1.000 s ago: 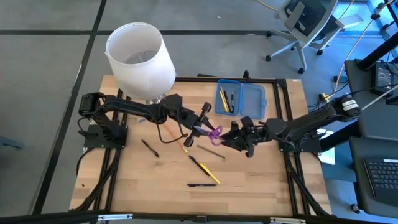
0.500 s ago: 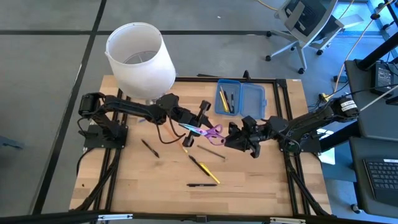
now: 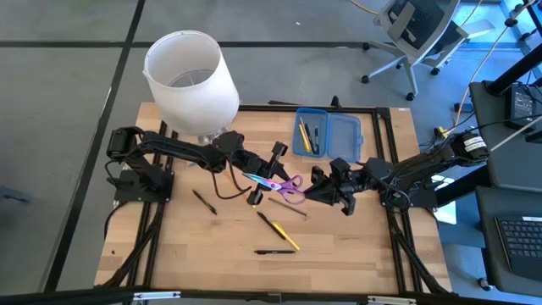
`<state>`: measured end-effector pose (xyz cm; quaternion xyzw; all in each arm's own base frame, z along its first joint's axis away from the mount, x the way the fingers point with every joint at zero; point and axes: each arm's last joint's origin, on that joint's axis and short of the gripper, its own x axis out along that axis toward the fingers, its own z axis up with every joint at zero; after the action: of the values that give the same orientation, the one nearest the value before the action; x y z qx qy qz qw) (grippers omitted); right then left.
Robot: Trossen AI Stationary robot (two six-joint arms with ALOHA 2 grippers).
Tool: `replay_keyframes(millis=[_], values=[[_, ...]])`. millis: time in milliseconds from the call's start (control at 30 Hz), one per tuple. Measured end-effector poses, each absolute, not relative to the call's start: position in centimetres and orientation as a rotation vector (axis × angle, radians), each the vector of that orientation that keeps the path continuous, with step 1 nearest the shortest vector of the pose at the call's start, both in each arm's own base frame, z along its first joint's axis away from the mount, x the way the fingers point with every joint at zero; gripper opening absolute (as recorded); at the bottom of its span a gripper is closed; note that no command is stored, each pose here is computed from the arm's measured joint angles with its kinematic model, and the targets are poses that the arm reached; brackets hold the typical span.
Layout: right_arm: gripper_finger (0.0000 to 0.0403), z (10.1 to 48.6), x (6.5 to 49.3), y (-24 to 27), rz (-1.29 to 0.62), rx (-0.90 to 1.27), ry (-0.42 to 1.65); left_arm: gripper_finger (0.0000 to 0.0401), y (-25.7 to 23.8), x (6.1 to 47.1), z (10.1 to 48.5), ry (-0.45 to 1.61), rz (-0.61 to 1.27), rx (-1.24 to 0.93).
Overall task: Pick & place school supplies into a supply box
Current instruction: Put the purple scissors into the blue supply box
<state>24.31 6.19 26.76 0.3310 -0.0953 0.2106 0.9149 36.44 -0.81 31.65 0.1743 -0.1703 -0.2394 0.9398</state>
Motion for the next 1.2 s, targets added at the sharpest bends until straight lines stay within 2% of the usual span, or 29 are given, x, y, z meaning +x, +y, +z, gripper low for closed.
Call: replay_keyframes(millis=[200,833,1200], values=[[0.0027,26.78,24.29,6.18,0.433,0.686,-0.197,0.0054,-0.80,36.41,31.69,-0.353,-0.496,0.358],[0.0109,26.75,24.31,6.19,0.429,0.686,-0.194,0.0054,-0.64,36.50,31.65,-0.349,-0.442,0.383],[0.0106,26.72,24.44,5.73,0.407,0.657,-0.203,0.0054,-0.55,36.59,31.43,-0.325,-0.417,0.393]])
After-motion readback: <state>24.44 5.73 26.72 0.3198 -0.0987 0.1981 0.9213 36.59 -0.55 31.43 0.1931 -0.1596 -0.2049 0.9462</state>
